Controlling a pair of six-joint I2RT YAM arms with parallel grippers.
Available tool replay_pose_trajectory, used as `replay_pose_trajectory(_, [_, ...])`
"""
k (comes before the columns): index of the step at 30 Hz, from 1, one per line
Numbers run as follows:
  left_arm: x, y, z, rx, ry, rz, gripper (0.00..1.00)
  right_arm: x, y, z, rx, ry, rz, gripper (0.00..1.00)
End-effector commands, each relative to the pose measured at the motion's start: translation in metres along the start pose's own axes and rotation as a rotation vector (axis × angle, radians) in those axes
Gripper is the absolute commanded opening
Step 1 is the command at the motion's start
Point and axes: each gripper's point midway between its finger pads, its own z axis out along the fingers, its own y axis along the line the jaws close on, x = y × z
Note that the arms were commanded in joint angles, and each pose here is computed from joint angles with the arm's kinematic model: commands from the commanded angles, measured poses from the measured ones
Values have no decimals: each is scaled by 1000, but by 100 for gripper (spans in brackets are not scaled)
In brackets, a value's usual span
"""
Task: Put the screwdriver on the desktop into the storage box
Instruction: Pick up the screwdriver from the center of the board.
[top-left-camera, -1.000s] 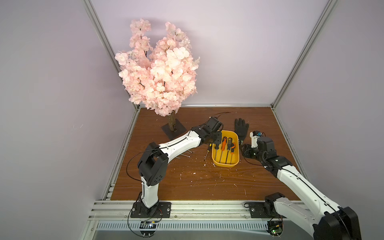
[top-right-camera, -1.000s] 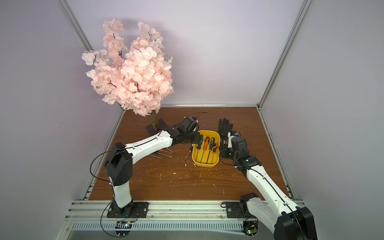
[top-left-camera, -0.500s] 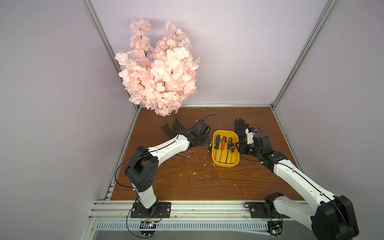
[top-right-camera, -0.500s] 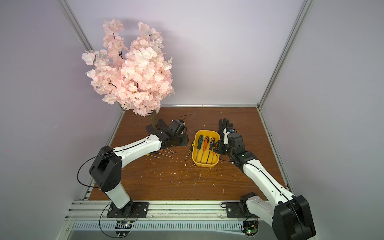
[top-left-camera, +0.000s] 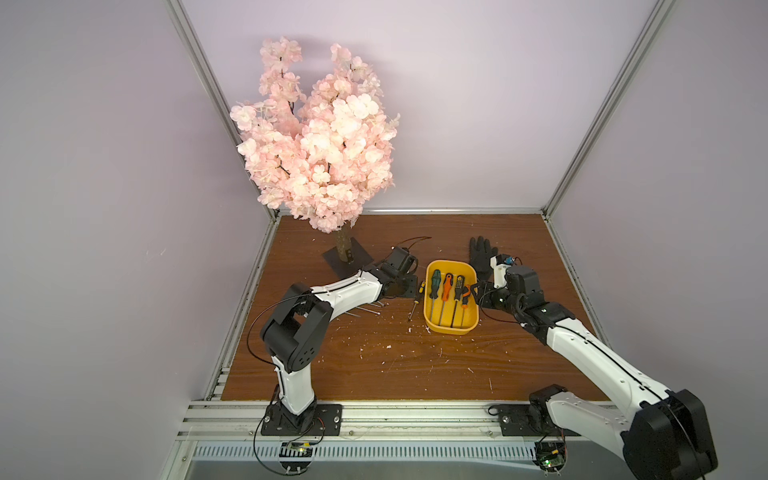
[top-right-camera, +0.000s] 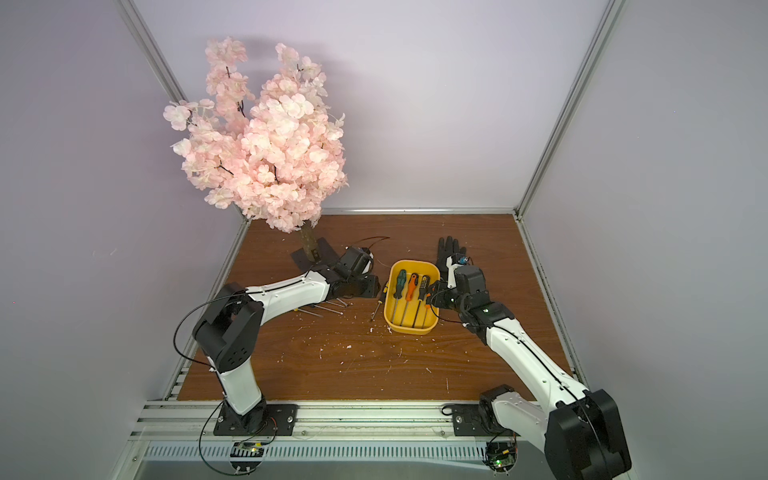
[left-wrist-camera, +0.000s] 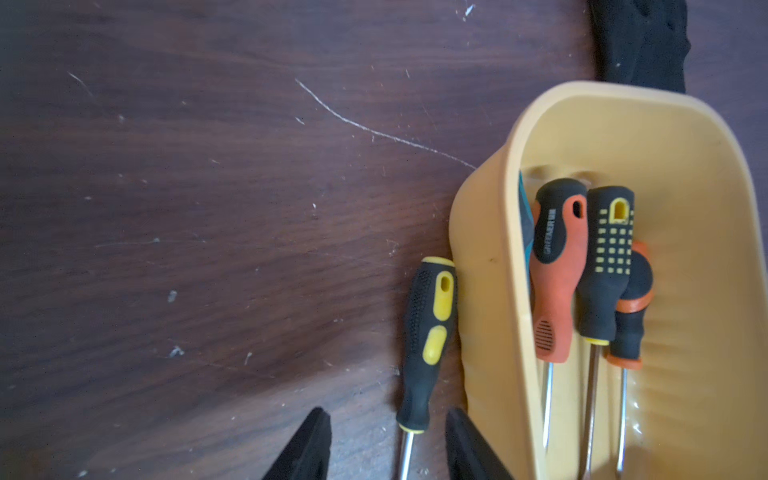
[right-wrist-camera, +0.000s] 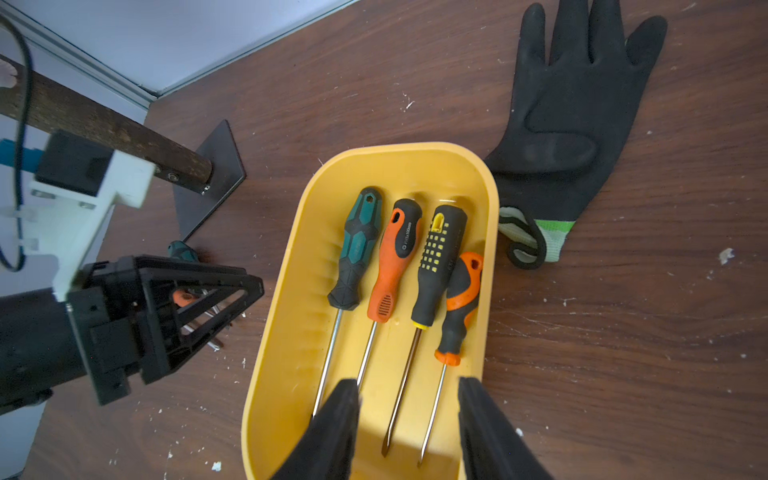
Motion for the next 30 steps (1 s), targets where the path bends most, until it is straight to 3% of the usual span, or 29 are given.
replay_pose_trajectory(1, [-3,-6,5,47,-2,15,49,-19,12,-8,-24,-49,0,45])
replay_pose_trajectory(15, [-4,-15,35,76,37,31,50,-10,3,-13,3,-49,1,46])
replay_pose_trajectory(30, [16,3,55,-97,77,110,43,-10,1,-13,10,-56,-1,46])
